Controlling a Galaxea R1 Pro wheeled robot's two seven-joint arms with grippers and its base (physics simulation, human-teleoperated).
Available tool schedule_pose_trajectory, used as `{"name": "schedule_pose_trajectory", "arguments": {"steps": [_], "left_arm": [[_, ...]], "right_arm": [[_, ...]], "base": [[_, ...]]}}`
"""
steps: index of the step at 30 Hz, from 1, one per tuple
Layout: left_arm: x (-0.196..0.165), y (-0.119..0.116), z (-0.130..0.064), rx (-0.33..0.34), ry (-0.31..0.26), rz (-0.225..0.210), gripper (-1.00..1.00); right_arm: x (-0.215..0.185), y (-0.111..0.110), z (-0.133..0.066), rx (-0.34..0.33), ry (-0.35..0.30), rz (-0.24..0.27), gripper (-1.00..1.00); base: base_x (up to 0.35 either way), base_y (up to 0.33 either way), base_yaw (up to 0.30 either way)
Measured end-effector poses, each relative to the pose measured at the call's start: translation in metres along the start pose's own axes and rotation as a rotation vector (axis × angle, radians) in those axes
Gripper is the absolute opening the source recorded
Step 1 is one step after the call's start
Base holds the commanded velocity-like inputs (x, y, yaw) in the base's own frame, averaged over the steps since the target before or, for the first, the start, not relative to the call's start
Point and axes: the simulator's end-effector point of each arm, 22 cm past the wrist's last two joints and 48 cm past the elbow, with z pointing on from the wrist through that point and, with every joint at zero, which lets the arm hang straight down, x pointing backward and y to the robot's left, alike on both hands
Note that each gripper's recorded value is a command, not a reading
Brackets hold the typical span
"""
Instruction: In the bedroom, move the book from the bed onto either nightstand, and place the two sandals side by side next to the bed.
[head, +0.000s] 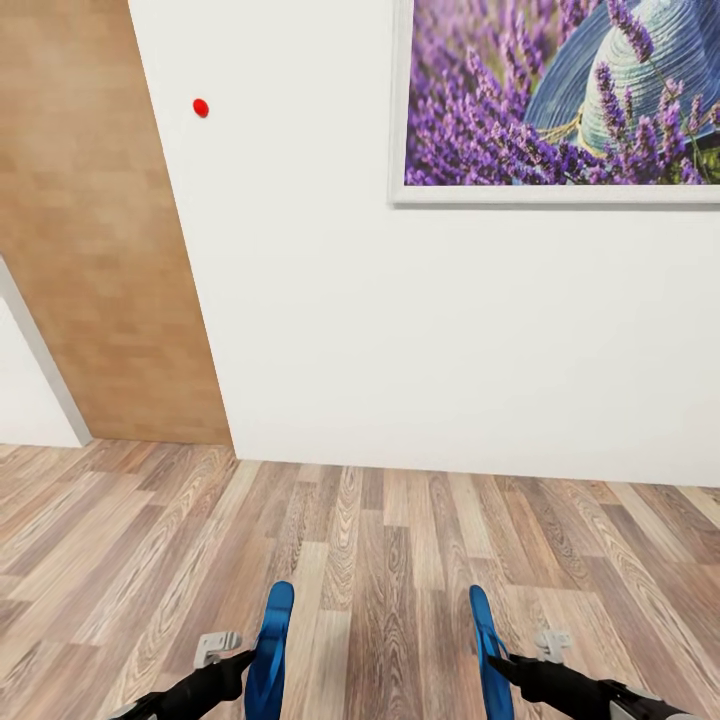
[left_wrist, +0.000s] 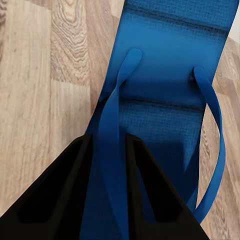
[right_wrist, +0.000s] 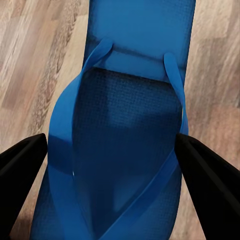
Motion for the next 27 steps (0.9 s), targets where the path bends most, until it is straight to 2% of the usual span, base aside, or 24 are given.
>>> {"name": "schedule_pose_trajectory", "arguments": {"steps": [8,16,27], "left_arm": [[0.000,0.000,0.000,0.000,0.000,0.000,-1.00],[-0.010,-0.015,-0.002,0.010,0.000,-0.005,-1.00],[-0.009,-0.016,-0.002,0.012,0.000,-0.006,-1.00]], "right_arm": [[0.000,0.000,0.000,0.000,0.000,0.000,-1.00],[-0.012,0.007,-0.008,0.000,-0.001,0.001,-1.00],[-0.013,0.002,-0.011,0.007,-0.003,0.000,-1.00]], "base": [[0.000,0.000,0.000],[0.000,0.000,0.000],[0.000,0.000,0.000]]}}
